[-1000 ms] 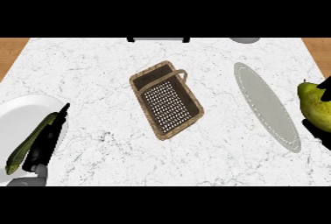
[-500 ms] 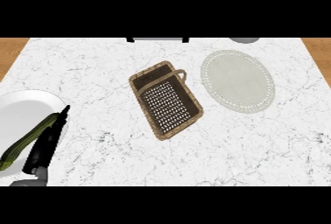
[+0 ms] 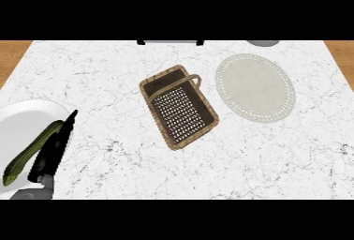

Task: Pick the pear from the placemat and place it in the basket

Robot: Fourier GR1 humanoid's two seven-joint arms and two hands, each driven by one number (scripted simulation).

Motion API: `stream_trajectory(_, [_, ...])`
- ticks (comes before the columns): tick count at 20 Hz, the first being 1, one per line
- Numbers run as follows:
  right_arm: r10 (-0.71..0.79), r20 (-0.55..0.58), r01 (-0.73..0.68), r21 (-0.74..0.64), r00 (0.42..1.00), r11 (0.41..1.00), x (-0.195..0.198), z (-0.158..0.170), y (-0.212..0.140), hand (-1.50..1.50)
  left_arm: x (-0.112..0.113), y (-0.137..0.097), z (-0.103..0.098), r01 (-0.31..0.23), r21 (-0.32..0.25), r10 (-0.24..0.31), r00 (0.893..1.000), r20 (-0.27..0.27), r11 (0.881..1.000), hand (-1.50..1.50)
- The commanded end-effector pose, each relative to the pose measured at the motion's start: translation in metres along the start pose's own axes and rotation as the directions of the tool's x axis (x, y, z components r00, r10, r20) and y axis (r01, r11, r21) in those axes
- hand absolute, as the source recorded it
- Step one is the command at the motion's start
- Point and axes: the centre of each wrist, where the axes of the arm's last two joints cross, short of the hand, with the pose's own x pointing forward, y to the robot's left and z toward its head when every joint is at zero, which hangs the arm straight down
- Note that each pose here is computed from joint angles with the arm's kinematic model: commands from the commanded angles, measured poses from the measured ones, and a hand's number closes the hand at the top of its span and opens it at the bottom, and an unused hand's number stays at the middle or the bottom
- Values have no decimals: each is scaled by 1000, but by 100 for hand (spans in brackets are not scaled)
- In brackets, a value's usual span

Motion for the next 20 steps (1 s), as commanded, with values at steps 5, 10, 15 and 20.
stream_trajectory(5, [-34,8,34,95,999,995,36,-41,34,150,-10,3,6,-2,6,2,1000,2,1000,0])
stream_trajectory(10, [-28,-18,31,150,999,988,41,-66,52,150,-3,10,5,-12,21,12,1000,-7,1000,0])
stream_trajectory(15, [33,-36,-28,141,999,990,62,-87,107,150,6,-1,-3,-10,23,10,1000,-2,1000,0])
stream_trajectory(20, [97,-87,-85,135,991,987,74,-111,137,150,11,-4,-6,12,6,-12,1000,-4,1000,0])
